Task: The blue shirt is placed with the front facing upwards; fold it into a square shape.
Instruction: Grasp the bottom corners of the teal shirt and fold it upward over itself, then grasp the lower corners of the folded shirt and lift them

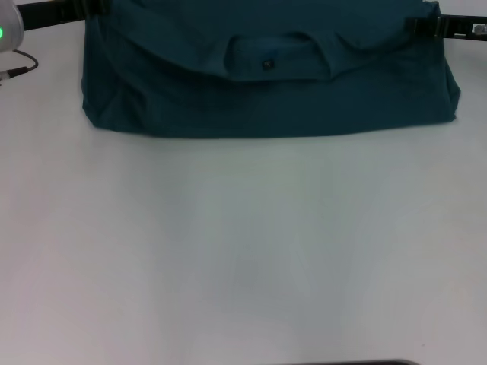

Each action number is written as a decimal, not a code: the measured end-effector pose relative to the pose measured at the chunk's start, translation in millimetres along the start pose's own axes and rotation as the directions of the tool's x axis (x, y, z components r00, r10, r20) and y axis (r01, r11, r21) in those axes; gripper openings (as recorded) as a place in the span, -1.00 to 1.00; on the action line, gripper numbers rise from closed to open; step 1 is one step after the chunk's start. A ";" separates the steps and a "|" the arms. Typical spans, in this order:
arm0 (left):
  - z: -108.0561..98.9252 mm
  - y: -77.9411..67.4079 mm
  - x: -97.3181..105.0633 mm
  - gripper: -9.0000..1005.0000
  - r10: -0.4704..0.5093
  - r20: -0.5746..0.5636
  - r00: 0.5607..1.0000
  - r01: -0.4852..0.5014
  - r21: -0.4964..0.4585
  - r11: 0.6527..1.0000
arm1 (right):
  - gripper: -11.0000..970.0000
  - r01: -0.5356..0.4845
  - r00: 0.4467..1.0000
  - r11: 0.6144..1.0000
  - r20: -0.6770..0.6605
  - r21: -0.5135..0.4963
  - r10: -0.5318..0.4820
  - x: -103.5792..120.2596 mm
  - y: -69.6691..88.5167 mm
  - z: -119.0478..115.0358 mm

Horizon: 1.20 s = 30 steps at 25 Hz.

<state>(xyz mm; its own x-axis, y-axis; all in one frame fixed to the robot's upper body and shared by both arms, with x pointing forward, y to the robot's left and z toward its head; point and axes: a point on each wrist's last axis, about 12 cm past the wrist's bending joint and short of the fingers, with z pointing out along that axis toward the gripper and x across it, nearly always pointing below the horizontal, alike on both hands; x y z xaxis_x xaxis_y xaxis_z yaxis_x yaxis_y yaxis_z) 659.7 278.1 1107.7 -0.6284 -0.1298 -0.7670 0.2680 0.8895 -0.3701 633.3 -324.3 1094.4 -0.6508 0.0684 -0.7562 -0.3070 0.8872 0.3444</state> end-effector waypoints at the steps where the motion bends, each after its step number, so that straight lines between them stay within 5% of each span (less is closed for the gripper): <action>1: -0.3 1.4 0.3 -0.51 -0.005 0.003 1.000 0.005 -0.008 1.000 | -0.78 0.000 1.000 1.000 0.000 0.002 0.000 0.2 -0.3 0.0; 5: -2.6 7.4 2.4 -0.27 -0.025 0.013 1.000 0.026 -0.035 0.999 | -0.47 -0.001 1.000 1.000 0.000 0.010 0.001 1.2 -1.7 -0.5; 8: -4.7 11.5 2.9 -0.10 -0.038 0.025 0.999 0.039 -0.054 0.998 | 0.00 -0.002 1.000 1.000 -0.001 0.012 0.002 2.1 -2.4 -1.0; 15: -14.5 17.8 0.6 0.43 -0.045 0.080 0.996 0.051 -0.079 0.996 | 0.08 -0.002 1.000 1.000 0.018 0.022 0.002 -0.9 -5.4 -4.7; 21: -27.3 25.1 1.1 0.62 -0.088 0.132 0.987 0.097 -0.058 0.994 | 0.10 -0.032 0.998 0.999 0.062 0.027 0.030 -1.1 -11.8 -13.5; 30: -35.0 22.5 3.8 0.61 -0.078 0.118 0.990 0.079 -0.008 0.997 | 0.32 -0.031 0.998 0.999 0.061 0.012 0.031 9.8 -20.3 -30.6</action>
<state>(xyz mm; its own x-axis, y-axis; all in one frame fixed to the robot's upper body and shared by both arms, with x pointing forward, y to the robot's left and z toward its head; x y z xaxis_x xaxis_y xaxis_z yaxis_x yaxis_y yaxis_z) 637.7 313.0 1114.8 -0.5566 -0.2496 -0.7924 0.2118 0.8797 -0.4258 611.9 -355.6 1097.0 -0.6164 0.1231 -0.7777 -0.2777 0.8902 0.3611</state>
